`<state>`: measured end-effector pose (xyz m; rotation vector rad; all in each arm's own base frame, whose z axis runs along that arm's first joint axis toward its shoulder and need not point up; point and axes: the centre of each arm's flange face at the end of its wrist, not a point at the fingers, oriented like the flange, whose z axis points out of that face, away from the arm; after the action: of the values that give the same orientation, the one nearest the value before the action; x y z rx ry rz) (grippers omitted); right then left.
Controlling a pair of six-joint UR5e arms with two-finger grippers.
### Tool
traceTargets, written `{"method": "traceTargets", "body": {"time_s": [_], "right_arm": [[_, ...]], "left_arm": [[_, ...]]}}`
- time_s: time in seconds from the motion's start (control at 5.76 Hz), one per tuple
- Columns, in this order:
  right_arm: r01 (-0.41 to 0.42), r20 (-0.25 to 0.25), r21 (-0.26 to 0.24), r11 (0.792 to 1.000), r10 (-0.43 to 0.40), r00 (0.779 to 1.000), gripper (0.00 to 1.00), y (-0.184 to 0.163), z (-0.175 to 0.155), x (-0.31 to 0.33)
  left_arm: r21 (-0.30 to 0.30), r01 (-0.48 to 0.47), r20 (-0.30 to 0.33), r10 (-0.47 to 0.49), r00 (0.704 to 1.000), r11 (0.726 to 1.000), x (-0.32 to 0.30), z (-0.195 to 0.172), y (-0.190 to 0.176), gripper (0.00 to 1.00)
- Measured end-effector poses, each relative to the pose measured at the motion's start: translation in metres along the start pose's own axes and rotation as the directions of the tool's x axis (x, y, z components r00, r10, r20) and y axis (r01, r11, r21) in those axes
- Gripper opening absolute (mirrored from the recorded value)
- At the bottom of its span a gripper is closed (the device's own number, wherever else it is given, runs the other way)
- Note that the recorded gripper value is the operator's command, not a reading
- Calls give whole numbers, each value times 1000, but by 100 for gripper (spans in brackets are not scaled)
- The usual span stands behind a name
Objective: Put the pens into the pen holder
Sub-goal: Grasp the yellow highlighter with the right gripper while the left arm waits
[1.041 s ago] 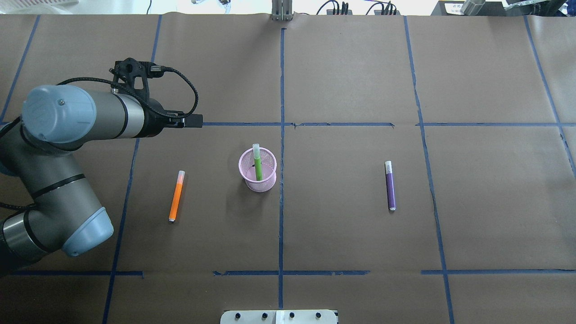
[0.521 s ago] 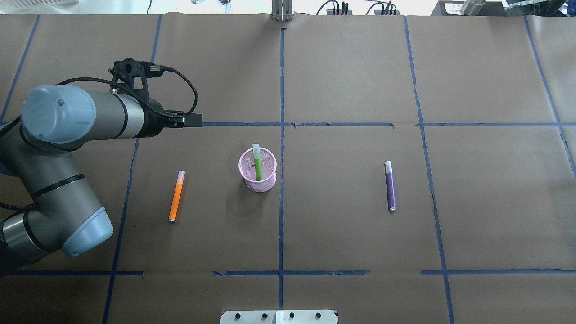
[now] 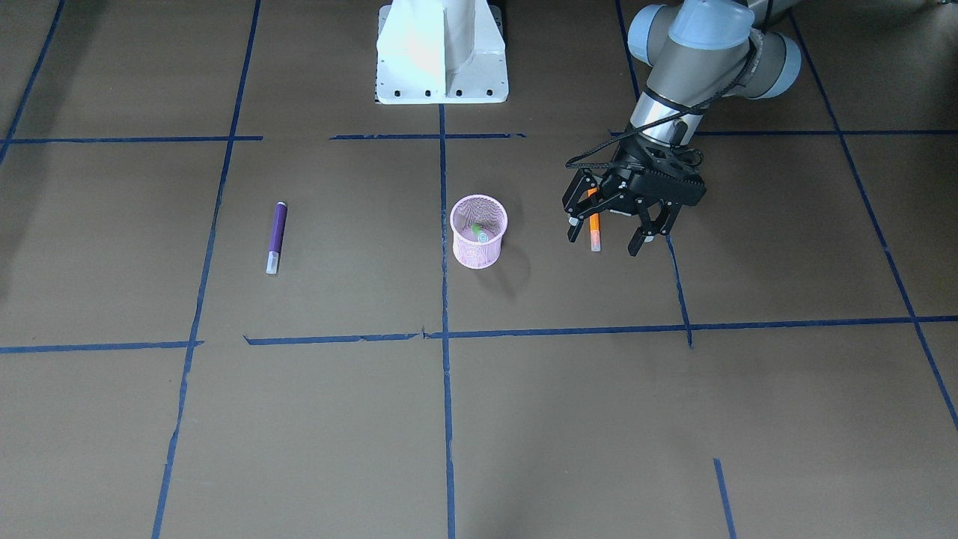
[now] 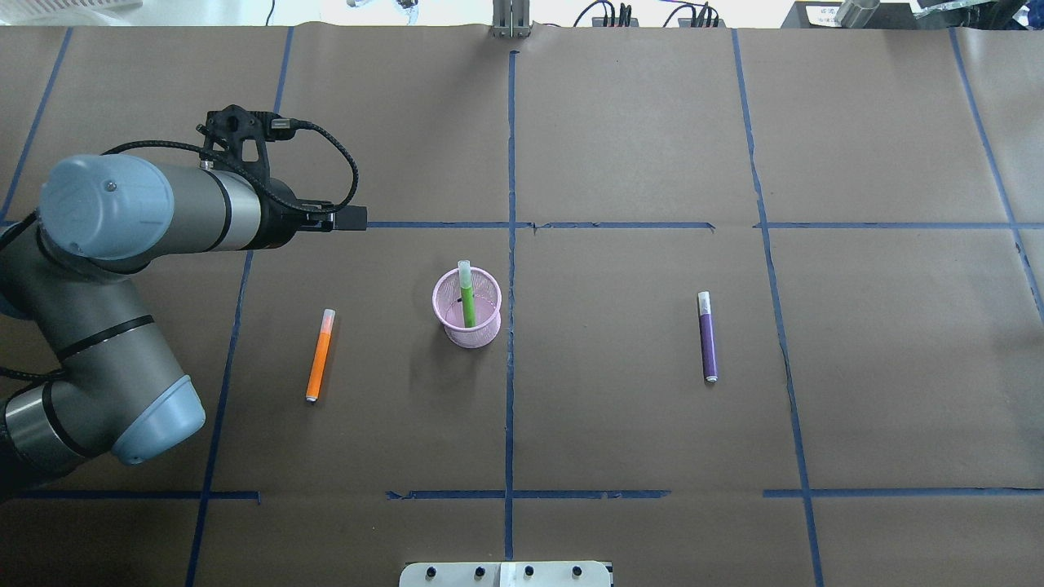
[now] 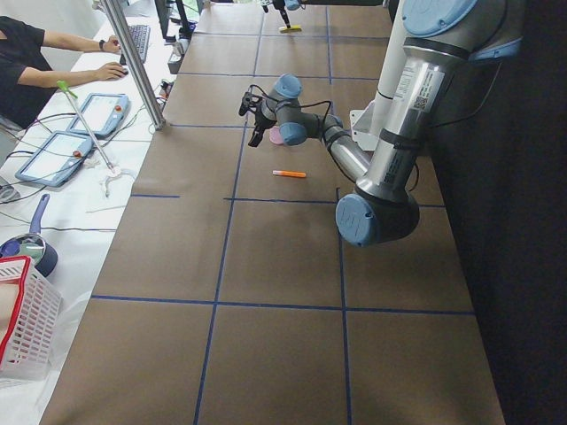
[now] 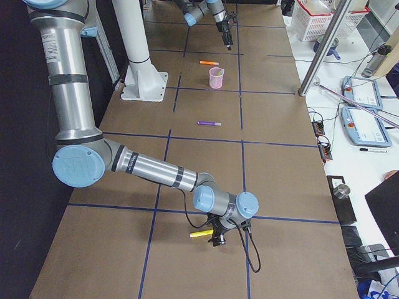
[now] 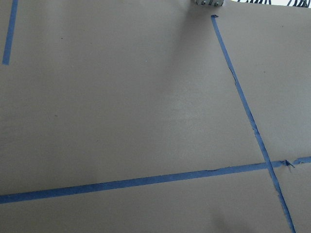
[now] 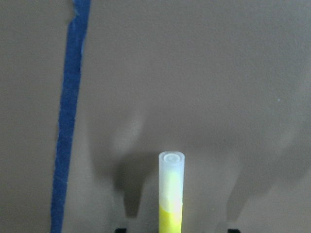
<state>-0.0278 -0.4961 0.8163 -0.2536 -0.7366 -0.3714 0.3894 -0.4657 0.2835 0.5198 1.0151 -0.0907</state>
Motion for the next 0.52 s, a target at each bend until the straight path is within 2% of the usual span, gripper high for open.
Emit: {"method": "traceTargets", "body": {"time_s": [0.17, 0.35, 0.52], "right_arm": [[4, -1, -9, 1000, -4, 1000, 23, -1, 4, -1], [12, -3, -14, 1000, -12, 1000, 0, -4, 6, -4], [18, -4, -16, 1000, -18, 1000, 0, -6, 6, -6]], "left_arm": [[0, 0, 0, 0, 1000, 1000, 0, 0, 0, 100], [0, 0, 0, 0, 1000, 1000, 0, 0, 0, 100], [1, 0, -2, 0, 1000, 1000, 0, -1, 0, 100]]}}
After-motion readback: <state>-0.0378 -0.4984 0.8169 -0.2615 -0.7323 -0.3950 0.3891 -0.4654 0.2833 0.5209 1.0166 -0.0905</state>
